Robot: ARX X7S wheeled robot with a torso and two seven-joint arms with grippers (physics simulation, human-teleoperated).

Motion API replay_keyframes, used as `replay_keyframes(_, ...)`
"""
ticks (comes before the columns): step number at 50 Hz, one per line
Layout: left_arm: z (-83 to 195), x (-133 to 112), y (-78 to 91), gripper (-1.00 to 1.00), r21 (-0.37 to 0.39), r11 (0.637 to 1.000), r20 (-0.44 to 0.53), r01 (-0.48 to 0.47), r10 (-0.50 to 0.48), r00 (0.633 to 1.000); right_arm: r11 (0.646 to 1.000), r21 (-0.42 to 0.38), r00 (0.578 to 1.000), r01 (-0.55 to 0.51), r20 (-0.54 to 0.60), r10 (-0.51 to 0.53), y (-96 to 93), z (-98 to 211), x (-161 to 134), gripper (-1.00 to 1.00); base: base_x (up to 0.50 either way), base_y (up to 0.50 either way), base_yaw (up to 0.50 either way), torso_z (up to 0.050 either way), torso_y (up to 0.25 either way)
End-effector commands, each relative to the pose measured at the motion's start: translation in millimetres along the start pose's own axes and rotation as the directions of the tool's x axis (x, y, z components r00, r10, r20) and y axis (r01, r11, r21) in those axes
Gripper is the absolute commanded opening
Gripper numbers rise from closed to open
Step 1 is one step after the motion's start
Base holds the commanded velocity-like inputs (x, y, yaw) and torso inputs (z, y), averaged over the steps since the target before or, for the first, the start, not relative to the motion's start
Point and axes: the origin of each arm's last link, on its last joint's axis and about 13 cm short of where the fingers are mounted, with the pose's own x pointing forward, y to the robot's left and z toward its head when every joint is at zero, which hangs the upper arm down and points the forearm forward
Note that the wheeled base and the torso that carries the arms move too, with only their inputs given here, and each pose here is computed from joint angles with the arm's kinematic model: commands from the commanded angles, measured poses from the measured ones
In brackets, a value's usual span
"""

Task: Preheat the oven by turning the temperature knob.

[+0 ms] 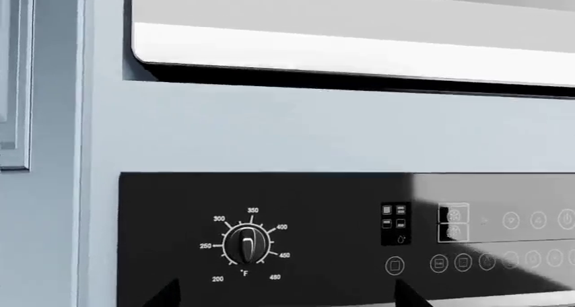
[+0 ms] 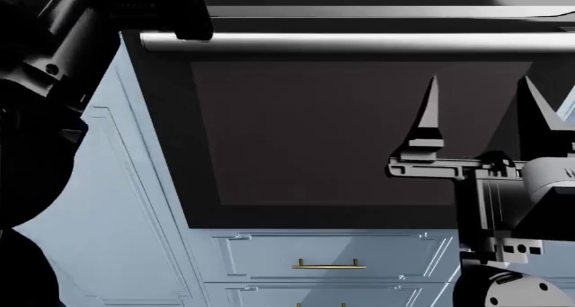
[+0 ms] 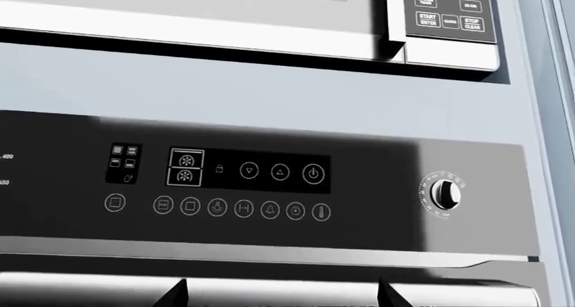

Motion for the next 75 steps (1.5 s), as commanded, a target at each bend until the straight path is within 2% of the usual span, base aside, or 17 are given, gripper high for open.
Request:
replay_keyframes(1, 24, 13, 0.3, 1.00, 0.008, 1.000, -0.030, 0.009, -0.009, 1.000, 1.000, -0.001, 1.000, -0.005, -0.006, 0.005, 0.8, -1, 0, 1.00, 0.00, 0.00, 0.00, 0.000, 0.000)
replay_keyframes(20, 11, 43, 7.3, 1.00, 0.020, 0.999, -0.097, -0.035, 0.037, 0.995, 1.000, -0.007, 1.000, -0.006, -0.014, 0.006, 0.7, -3, -1, 1.00, 0.00, 0.00, 0.00, 0.000, 0.000)
replay_keyframes(60, -5, 76, 12.5, 1.00, 0.033, 0.996, -0.169, -0.088, 0.092, 0.981, 1.000, -0.012, 1.000, -0.013, -0.018, 0.012, 1.9, -4, 0, 1.00, 0.00, 0.00, 0.00, 0.000, 0.000)
replay_keyframes(75, -4, 94, 9.6, 1.00, 0.039, 0.996, -0.180, -0.084, 0.090, 0.979, 1.000, -0.011, 1.000, -0.013, -0.023, 0.012, 1.5, -5, 1, 1.00, 0.00, 0.00, 0.00, 0.000, 0.000)
